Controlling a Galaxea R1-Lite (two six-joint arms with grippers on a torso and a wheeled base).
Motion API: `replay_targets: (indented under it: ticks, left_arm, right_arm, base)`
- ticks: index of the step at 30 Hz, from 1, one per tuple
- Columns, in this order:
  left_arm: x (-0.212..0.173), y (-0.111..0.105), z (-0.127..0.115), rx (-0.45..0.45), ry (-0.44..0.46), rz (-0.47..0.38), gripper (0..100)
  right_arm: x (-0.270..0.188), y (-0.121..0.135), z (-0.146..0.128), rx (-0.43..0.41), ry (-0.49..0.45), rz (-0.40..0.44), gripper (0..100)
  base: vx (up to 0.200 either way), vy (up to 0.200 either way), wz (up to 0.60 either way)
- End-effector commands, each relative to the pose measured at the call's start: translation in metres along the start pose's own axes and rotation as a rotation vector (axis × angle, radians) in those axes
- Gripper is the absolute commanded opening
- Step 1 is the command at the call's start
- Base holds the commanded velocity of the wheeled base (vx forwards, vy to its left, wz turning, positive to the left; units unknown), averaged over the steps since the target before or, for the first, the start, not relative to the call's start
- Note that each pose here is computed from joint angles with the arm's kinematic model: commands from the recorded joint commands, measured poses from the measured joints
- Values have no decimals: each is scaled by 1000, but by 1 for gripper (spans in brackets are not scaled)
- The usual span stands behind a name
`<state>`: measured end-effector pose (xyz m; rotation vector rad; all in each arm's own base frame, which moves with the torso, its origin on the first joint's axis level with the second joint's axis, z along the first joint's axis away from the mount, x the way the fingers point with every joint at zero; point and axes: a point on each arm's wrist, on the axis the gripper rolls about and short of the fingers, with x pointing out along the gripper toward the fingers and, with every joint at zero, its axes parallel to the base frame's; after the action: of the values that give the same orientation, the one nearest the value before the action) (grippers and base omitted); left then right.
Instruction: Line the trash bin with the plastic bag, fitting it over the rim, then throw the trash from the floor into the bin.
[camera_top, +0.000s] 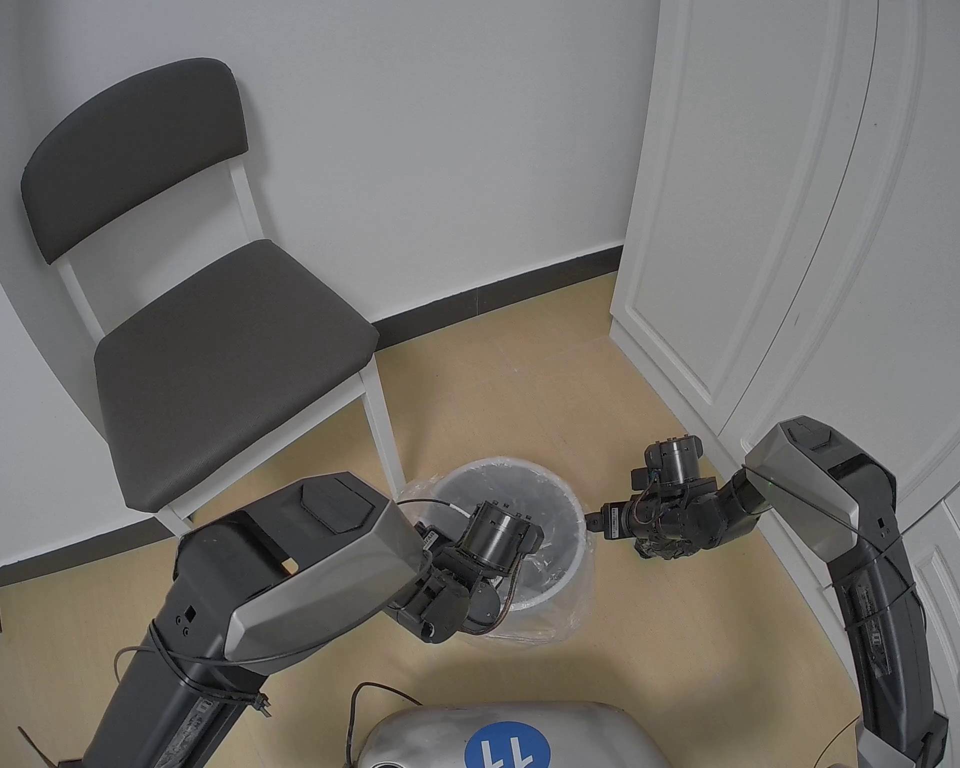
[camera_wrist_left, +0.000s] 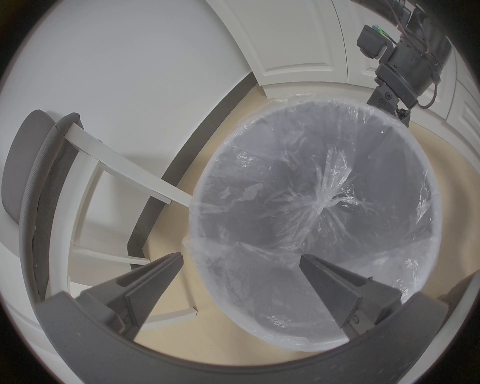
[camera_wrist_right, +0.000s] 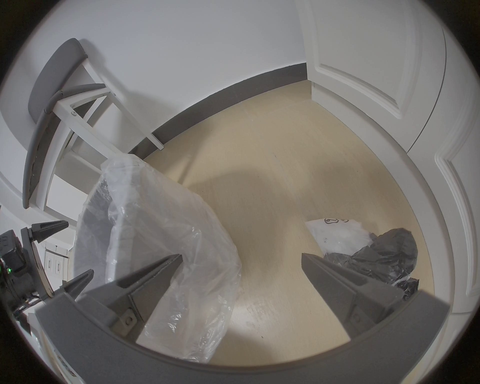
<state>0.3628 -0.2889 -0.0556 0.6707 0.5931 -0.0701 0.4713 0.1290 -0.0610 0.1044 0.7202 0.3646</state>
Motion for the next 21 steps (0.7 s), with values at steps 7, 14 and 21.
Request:
replay_targets:
  ticks: [7, 14, 21]
  left_arm:
    - [-3, -1, 3, -4, -11, -3, 100]
    - [-3, -9, 1, -8, -31, -7, 100]
    - [-3, -11, 1, -12, -35, -8, 100]
  right_arm:
    - [-53, 8, 40, -9, -79, 13, 100]
    - [-86, -9, 50, -93, -137, 0, 100]
    - [-52, -39, 23, -148, -63, -57, 100]
  base:
    - [0, 0, 0]
    - [0, 0, 0]
    - [0, 0, 0]
